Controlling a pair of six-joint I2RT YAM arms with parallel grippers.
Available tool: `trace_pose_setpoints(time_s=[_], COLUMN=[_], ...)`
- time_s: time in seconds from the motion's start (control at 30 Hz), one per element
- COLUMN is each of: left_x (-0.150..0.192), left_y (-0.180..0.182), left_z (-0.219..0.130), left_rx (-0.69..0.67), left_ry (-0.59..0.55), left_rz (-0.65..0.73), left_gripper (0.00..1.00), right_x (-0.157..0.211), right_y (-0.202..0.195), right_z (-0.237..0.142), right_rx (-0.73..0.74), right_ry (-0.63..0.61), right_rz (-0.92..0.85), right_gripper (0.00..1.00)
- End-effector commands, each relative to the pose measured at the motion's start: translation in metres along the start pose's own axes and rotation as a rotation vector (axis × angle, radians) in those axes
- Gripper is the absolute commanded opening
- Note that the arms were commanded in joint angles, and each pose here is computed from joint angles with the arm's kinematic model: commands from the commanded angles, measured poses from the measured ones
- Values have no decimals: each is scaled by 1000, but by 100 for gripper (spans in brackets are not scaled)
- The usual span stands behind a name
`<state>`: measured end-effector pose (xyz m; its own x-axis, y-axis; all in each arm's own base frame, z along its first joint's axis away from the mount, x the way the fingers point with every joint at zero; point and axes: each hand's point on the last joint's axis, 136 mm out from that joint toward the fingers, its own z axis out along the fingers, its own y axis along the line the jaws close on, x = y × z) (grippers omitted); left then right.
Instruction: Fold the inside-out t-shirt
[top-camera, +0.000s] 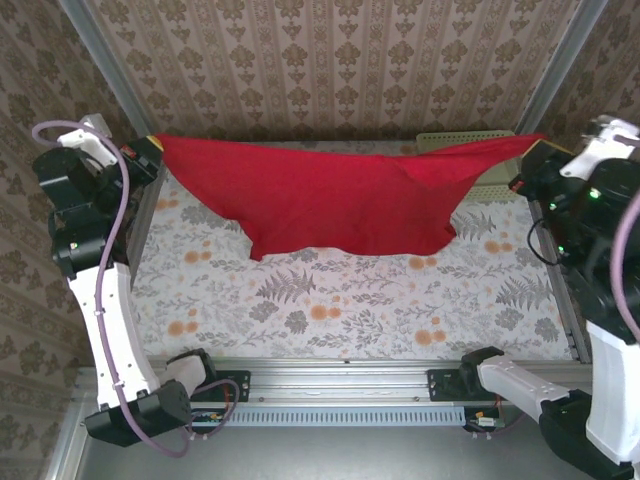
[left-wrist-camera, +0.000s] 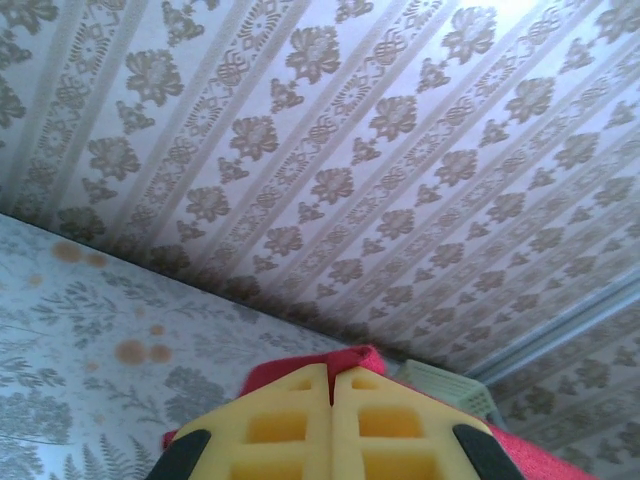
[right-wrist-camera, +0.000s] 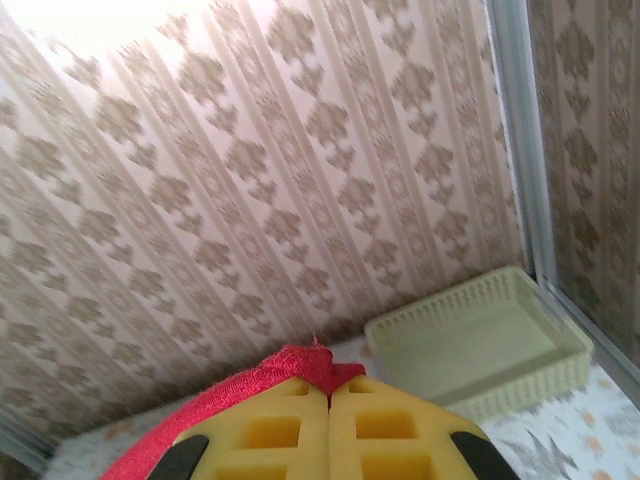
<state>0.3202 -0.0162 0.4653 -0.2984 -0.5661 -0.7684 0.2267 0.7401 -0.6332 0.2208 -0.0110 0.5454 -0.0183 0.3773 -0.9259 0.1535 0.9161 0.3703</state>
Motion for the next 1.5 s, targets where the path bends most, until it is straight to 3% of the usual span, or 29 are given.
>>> trace_pose_setpoints(time_s=[0.0,0.17,0.3,0.47,0.63,0.73,0.83,1.03,1.13,1.3,1.47], left_x=[-6,-10,10,32,11,-17,-50,-95,-92,-83,-84], left_y=[-39,-26,15,65,80,62,23,-41,-32,-13,-36], left_z=[-19,-5,45,105,149,163,150,87,67,58,31], left_rx=[132,113,52,-77,-83,-17,76,256,190,133,173], left_ry=[-14,-10,105,211,227,204,136,-99,-158,-165,-230], left_rz=[2,-23,-96,-123,-127,-97,-38,64,94,70,139], left_gripper=[0,0,0,0,0,0,0,0,0,0,0], right_x=[-22,-32,-39,-23,-20,-41,-70,-108,-112,-124,-137], right_y=[7,16,22,42,31,28,38,56,60,64,64], right_z=[-30,-15,18,84,154,167,152,93,69,21,-13], right_rx=[-77,-78,-25,-10,78,46,-6,-125,-174,-244,-268], right_ry=[-50,-69,-98,-54,-27,-62,-120,-227,-254,-305,-365], right_rz=[-8,-14,-59,-114,-106,-34,-1,24,30,45,37], right_gripper=[0,0,0,0,0,0,0,0,0,0,0])
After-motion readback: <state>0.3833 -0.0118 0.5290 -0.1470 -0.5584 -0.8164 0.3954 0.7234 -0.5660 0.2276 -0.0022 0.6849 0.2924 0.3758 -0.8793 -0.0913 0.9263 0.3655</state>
